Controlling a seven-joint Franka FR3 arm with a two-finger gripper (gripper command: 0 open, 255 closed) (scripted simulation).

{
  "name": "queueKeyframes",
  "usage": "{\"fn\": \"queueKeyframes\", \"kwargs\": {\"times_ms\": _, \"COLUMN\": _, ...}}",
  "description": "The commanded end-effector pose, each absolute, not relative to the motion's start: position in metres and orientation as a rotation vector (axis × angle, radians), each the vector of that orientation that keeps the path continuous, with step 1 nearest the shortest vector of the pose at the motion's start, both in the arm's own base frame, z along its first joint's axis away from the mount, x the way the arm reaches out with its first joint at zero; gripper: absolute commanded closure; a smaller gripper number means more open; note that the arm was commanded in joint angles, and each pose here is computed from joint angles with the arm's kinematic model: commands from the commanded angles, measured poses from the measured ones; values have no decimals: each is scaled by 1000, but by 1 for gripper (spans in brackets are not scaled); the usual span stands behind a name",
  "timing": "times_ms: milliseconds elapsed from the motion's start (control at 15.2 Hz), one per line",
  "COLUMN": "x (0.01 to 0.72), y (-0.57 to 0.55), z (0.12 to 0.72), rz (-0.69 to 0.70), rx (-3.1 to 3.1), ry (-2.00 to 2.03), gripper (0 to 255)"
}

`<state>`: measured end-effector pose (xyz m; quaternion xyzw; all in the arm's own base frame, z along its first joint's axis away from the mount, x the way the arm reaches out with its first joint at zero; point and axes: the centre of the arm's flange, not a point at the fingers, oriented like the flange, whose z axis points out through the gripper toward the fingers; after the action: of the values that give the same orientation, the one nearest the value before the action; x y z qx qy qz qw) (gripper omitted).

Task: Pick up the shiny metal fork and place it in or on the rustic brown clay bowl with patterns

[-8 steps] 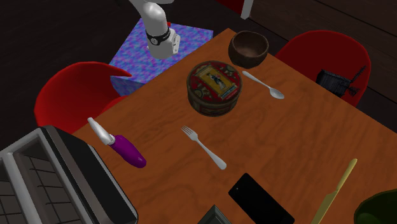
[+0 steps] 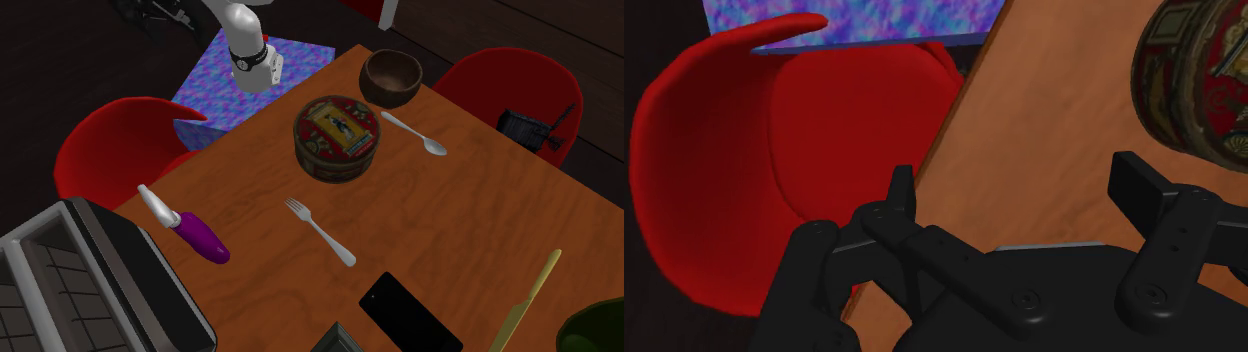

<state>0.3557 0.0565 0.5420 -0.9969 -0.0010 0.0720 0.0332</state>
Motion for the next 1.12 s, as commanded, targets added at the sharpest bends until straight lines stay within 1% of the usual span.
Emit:
{"fn": "queueKeyframes", "kwargs": {"times_ms": 0, "x": 374, "y": 70, "z": 526, "rz": 220, "rx": -3067, "ry": -71, "gripper": 0}}
{"fn": "queueKeyframes", "kwargs": {"times_ms": 1056, "x": 493, "y": 213, "z": 419, "rz": 222, "rx": -3013, "ry": -603, "gripper": 0}}
